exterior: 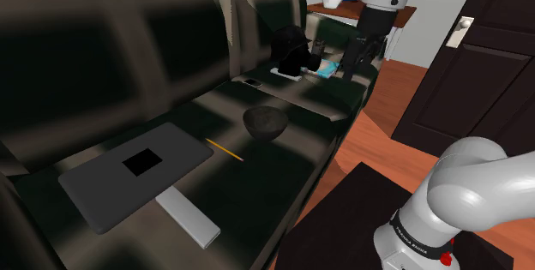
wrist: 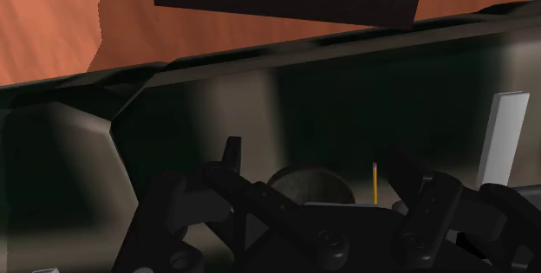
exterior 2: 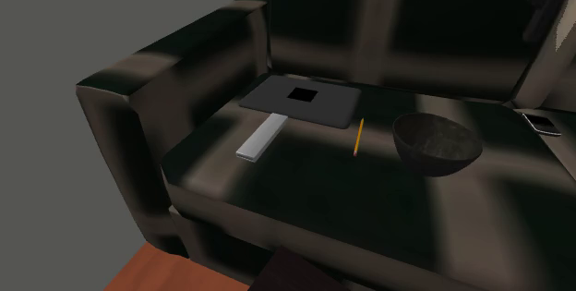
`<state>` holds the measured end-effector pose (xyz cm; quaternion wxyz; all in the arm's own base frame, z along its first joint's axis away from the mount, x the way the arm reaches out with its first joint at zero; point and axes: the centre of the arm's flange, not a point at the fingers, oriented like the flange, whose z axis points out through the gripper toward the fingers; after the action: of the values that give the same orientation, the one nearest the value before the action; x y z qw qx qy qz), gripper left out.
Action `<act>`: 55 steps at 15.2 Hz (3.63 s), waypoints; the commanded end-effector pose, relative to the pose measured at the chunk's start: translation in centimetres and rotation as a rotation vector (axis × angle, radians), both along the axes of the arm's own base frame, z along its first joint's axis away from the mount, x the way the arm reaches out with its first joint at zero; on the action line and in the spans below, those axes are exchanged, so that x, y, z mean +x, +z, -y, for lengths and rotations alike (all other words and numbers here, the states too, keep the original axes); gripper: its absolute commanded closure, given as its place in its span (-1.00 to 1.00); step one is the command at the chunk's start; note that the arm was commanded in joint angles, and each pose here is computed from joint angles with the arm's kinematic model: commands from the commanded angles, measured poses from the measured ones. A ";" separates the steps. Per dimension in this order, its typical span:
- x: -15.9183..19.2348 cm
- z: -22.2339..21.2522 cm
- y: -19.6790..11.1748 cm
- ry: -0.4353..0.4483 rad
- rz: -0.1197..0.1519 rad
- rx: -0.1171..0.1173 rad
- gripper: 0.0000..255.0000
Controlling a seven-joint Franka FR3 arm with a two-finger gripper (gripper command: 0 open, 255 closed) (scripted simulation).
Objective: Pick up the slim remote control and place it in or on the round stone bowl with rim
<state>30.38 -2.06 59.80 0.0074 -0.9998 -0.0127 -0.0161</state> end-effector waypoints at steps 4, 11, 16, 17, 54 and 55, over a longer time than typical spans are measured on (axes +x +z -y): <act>1.0 -3.2 -2.1 -0.001 -0.002 0.000 -1.00; 3.3 -10.6 -7.1 -0.005 -0.007 0.001 -1.00; 4.9 -16.0 -10.6 -0.007 -0.010 0.002 -1.00; 5.3 -17.0 -11.4 -0.008 -0.011 0.002 -1.00; 14.2 -45.9 -34.6 -0.021 -0.029 0.005 -1.00; 14.2 -45.9 -34.6 -0.021 -0.029 0.005 -1.00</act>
<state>44.64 43.84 25.25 0.0100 -0.9999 -0.0018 -0.0015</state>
